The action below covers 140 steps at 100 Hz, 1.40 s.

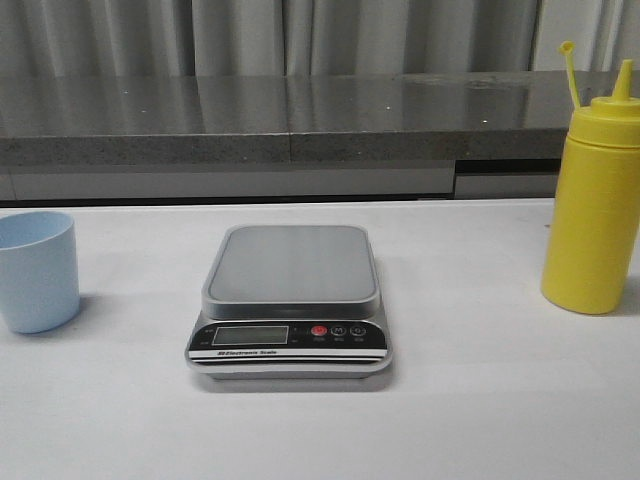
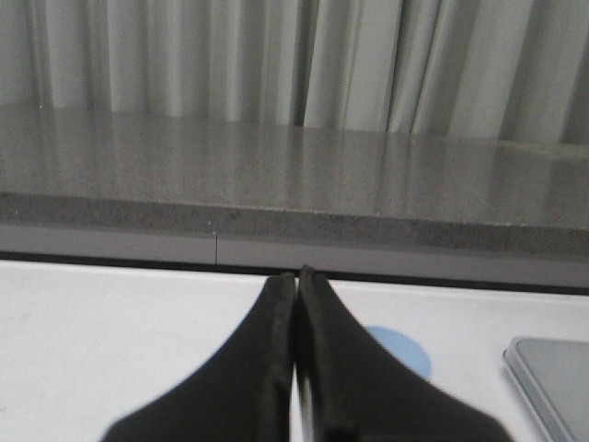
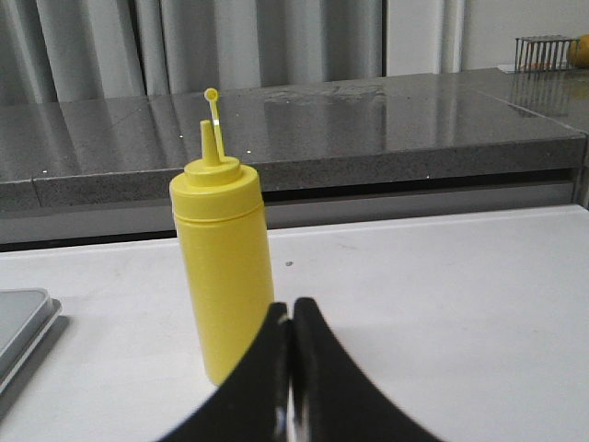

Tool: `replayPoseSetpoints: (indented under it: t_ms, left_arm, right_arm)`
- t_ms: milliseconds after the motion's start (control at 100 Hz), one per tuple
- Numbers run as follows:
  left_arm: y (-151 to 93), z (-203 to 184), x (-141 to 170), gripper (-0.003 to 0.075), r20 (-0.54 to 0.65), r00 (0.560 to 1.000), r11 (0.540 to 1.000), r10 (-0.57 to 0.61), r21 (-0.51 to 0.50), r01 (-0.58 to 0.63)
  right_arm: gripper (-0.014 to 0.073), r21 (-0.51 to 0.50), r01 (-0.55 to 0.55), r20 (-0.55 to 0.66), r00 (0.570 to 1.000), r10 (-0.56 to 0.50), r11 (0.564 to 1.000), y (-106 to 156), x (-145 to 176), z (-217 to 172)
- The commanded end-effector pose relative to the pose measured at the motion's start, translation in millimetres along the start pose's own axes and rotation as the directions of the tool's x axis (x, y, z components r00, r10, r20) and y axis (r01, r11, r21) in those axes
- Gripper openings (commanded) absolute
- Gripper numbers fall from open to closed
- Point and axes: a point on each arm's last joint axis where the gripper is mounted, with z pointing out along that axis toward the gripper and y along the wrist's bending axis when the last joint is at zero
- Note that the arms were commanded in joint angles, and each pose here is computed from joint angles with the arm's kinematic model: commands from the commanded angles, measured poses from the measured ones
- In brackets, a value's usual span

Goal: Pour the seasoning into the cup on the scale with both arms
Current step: 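Move the left gripper above the light blue cup, then lower the left gripper and grasp the light blue cup rim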

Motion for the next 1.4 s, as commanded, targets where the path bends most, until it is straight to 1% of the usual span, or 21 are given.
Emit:
replayPoseSetpoints:
  t_ms: [0,100,170,250,310,450,530,610,650,700,750,850,900,950,990,1220,1230,1290,1390]
  left_arm:
    - [-4,-1,-36,-0.0021,0.063,0.998,1.000,-0.010,0.006,0.010]
    - [-7,6,-57,-0.0021,-0.024,1.000,1.000,-0.009,0.015,0.009]
    - [-9,14,-68,-0.0021,-0.113,0.994,1.000,-0.007,0.021,0.010]
    - [-11,27,-77,-0.0020,-0.228,0.974,1.000,-0.006,0.025,0.012]
    - [-12,37,-83,-0.0020,-0.285,0.958,1.000,-0.001,0.027,0.009]
    - [-13,65,-87,-0.0020,-0.432,0.901,0.998,0.049,0.047,-0.031]
    - [-12,82,-84,-0.0020,-0.523,0.850,0.998,0.059,0.051,-0.037]
    - [-12,98,-81,-0.0015,-0.585,0.806,0.996,0.088,0.071,-0.058]
    - [-11,106,-79,0.0005,-0.608,0.787,0.994,0.103,0.081,-0.069]
    - [-11,115,-77,0.0057,-0.627,0.772,0.994,0.107,0.083,-0.070]
    - [-11,122,-76,0.0134,-0.639,0.760,0.993,0.117,0.090,-0.077]
    - [-10,137,-72,0.0344,-0.665,0.738,0.994,0.110,0.088,-0.069]
    - [-10,143,-70,0.0424,-0.678,0.727,0.994,0.107,0.087,-0.065]
    - [-9,150,-67,0.0470,-0.692,0.714,0.994,0.105,0.086,-0.062]
    - [-9,156,-65,0.0480,-0.704,0.702,0.994,0.103,0.086,-0.060]
    - [-8,195,-55,0.0479,-0.772,0.629,0.996,0.091,0.085,-0.040]
    - [-8,197,-53,0.0479,-0.780,0.619,0.996,0.090,0.085,-0.038]
    - [-7,207,-51,0.0479,-0.800,0.593,0.996,0.090,0.087,-0.033]
    - [-8,224,-41,0.0479,-0.852,0.520,0.996,0.067,0.084,0.009]
  right_arm:
    - [-0.0067,-0.013,0.018,0.110,0.994,-0.017,1.000,2,-14,-3]
    - [-0.0067,-0.013,0.018,0.110,0.994,-0.017,1.000,2,-14,-3]
    - [-0.0067,-0.013,0.018,0.110,0.994,-0.017,1.000,2,-14,-3]
    - [-0.0067,-0.013,0.018,0.110,0.994,-0.017,1.000,2,-14,-3]
    - [-0.0067,-0.013,0.018,0.110,0.994,-0.017,1.000,2,-14,-3]
    - [-0.0067,-0.013,0.018,0.110,0.994,-0.017,1.000,2,-14,-3]
    - [-0.0067,-0.013,0.018,0.110,0.994,-0.017,1.000,2,-14,-3]
    - [-0.0067,-0.013,0.018,0.110,0.994,-0.017,1.000,2,-14,-3]
    - [-0.0067,-0.013,0.018,0.110,0.994,-0.017,1.000,2,-14,-3]
    - [-0.0067,-0.013,0.018,0.110,0.994,-0.017,1.000,2,-14,-3]
    - [-0.0067,-0.013,0.018,0.110,0.994,-0.017,1.000,2,-14,-3]
    - [-0.0067,-0.013,0.018,0.110,0.994,-0.017,1.000,2,-14,-3]
    - [-0.0067,-0.013,0.018,0.110,0.994,-0.017,1.000,2,-14,-3]
    - [-0.0067,-0.013,0.018,0.110,0.994,-0.017,1.000,2,-14,-3]
    - [-0.0067,-0.013,0.018,0.110,0.994,-0.017,1.000,2,-14,-3]
    - [-0.0067,-0.013,0.018,0.110,0.994,-0.017,1.000,2,-14,-3]
    - [-0.0067,-0.013,0.018,0.110,0.994,-0.017,1.000,2,-14,-3]
    - [-0.0067,-0.013,0.018,0.110,0.994,-0.017,1.000,2,-14,-3]
    - [-0.0067,-0.013,0.018,0.110,0.994,-0.017,1.000,2,-14,-3]
